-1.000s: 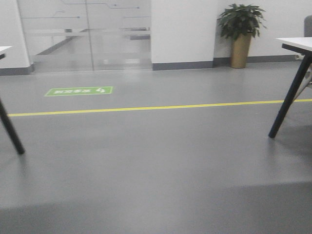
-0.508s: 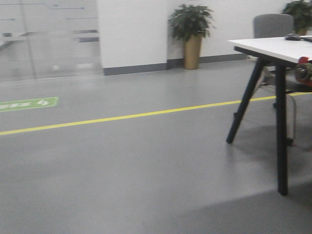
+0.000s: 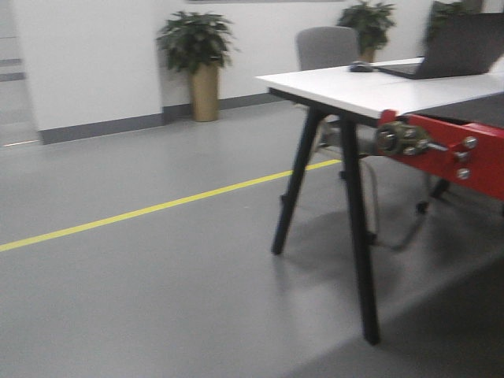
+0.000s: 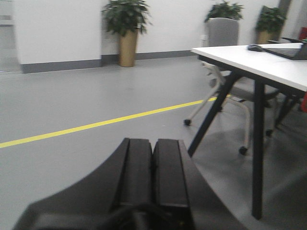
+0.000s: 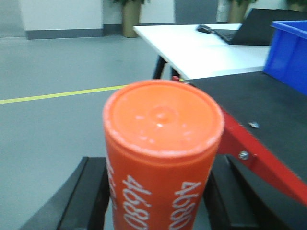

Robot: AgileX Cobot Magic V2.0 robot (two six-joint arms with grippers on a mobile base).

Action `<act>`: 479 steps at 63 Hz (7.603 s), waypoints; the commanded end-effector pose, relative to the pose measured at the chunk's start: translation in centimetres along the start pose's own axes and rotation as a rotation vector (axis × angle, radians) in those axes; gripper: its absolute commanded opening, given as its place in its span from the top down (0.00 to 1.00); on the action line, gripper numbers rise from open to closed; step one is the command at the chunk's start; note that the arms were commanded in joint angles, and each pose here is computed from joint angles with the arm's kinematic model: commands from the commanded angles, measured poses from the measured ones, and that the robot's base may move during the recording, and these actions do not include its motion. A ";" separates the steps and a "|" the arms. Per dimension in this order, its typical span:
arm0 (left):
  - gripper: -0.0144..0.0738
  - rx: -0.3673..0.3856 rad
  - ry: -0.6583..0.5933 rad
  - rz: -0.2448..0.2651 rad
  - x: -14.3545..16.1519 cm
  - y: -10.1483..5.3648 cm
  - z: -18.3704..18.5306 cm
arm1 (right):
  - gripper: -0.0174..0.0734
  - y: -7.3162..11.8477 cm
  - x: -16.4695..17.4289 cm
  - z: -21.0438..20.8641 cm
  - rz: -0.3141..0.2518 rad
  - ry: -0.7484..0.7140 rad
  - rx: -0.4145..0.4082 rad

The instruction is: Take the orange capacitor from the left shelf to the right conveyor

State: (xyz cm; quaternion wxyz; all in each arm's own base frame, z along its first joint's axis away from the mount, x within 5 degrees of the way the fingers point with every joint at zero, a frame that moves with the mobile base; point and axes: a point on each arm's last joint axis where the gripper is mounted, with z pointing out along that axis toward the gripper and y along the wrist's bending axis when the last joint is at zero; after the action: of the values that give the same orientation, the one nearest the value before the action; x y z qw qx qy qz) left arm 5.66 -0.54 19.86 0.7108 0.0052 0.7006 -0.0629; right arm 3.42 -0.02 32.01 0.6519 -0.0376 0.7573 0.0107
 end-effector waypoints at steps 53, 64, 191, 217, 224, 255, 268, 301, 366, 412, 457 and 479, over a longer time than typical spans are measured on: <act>0.96 0.016 -0.110 0.000 -1.1 -0.1 -0.2 | 0.74 0.0 -1.6 -0.1 -0.016 -0.101 0.006; 0.96 0.016 -0.110 0.000 -1.1 -0.1 -0.2 | 0.74 0.0 -1.6 -0.1 -0.016 -0.101 0.006; 0.96 0.016 -0.110 0.000 -1.1 -0.1 -0.2 | 0.74 0.0 -2.3 0.6 -0.007 -0.115 -0.002; 0.96 0.016 -0.110 0.000 -1.1 -0.1 -0.2 | 0.74 2.7 -6.4 10.5 -0.028 -0.096 -0.171; 0.96 0.016 -0.110 0.000 -1.1 -0.1 -0.2 | 0.74 3.3 -4.4 12.9 -0.030 -0.085 -0.186; 0.96 0.016 -0.110 0.000 -1.1 -0.1 -0.2 | 0.74 4.5 7.2 16.1 -0.007 -0.201 -0.246; 0.96 0.016 -0.110 0.000 -1.1 -0.1 -0.2 | 0.74 5.2 10.0 17.7 -0.010 -0.169 -0.282; 0.96 0.016 -0.110 0.000 -1.1 -0.1 -0.2 | 0.74 4.5 14.0 19.9 -0.015 -0.025 -0.254; 0.96 0.016 -0.110 0.000 -1.1 -0.1 -0.2 | 0.13 4.0 8.1 15.1 0.016 0.013 -0.250; 0.96 0.016 -0.110 0.000 -1.1 -0.1 -0.2 | 0.75 2.0 -1.0 6.6 0.092 -0.023 -0.175; 0.96 0.016 -0.110 0.000 -1.1 -0.1 -0.2 | 0.75 1.0 2.4 5.1 0.043 -0.036 -0.083; 0.96 0.016 -0.110 0.000 -1.1 -0.1 -0.2 | 0.75 0.0 9.5 3.0 0.013 -0.166 0.111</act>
State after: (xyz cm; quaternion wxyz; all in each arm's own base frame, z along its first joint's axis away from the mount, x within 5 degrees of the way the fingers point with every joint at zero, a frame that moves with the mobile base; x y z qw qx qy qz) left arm 5.66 -0.55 19.86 0.7107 0.0058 0.7006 -0.0635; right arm 5.18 -0.13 21.53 0.6624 0.0002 0.7490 -0.0101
